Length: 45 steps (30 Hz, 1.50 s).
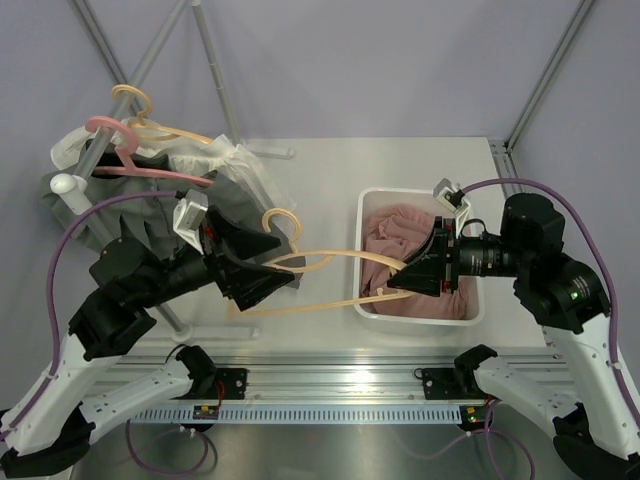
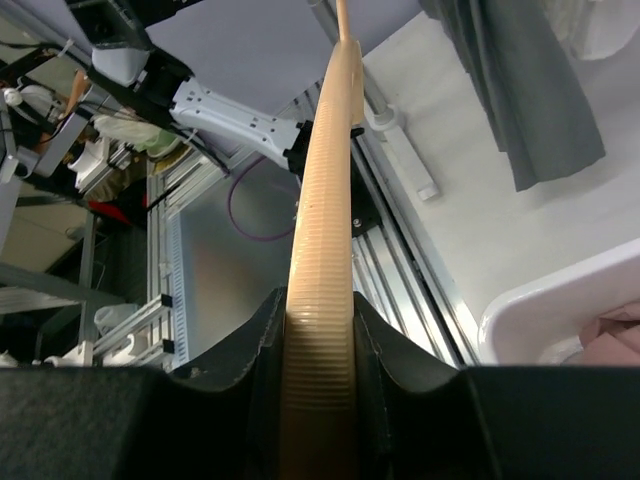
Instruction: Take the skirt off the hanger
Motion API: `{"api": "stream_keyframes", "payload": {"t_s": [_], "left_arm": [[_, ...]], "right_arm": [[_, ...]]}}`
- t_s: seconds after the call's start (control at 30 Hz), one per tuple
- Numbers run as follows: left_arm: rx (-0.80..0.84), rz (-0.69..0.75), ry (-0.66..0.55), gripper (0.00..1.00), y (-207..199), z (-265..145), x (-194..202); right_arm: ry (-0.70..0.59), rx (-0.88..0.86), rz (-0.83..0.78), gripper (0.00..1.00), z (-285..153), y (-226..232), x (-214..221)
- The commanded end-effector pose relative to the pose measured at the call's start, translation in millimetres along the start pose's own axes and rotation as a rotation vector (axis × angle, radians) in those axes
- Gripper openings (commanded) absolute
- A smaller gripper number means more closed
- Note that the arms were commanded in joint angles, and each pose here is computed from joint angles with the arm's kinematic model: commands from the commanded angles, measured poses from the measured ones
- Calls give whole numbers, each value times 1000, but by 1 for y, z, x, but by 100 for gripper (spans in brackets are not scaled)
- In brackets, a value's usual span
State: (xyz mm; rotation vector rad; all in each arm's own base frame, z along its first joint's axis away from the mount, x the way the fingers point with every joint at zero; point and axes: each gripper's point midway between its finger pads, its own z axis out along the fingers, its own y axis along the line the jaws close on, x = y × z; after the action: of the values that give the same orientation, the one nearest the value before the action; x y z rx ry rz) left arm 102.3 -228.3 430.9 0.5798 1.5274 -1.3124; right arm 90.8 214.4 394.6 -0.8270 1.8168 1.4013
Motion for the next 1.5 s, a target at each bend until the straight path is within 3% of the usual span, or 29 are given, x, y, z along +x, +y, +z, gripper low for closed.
{"api": "stream_keyframes", "payload": {"t_s": [0.0, 0.23, 0.33, 0.53, 0.7, 0.73, 0.87, 1.13, 1.47], "left_arm": [[64, 57, -89, 99, -22, -13, -26], [5, 76, -81, 99, -15, -27, -21], [-53, 77, -76, 99, -5, -34, -15], [-135, 53, -13, 99, 18, -36, 11], [-153, -16, 62, 99, 35, -25, 44], [-145, -23, 59, 99, 35, -23, 46], [-142, -99, 93, 99, 44, -14, 68], [-166, -137, 137, 99, 60, -15, 101], [-152, -163, 138, 99, 64, -15, 116]], "right_arm": [[-81, 95, -88, 0, -15, 6, -21], [-209, 251, -174, 0, -49, 24, -54], [-327, 356, -265, 0, -83, 46, -84], [-456, 524, -387, 0, -105, 35, -133], [-433, 500, -520, 0, -60, -7, -178], [-384, 505, -512, 0, -38, -33, -186], [-389, 437, -603, 0, 12, -71, -226], [-389, 289, -621, 0, 99, -128, -286], [-368, 144, -626, 0, 201, -153, -283]]}}
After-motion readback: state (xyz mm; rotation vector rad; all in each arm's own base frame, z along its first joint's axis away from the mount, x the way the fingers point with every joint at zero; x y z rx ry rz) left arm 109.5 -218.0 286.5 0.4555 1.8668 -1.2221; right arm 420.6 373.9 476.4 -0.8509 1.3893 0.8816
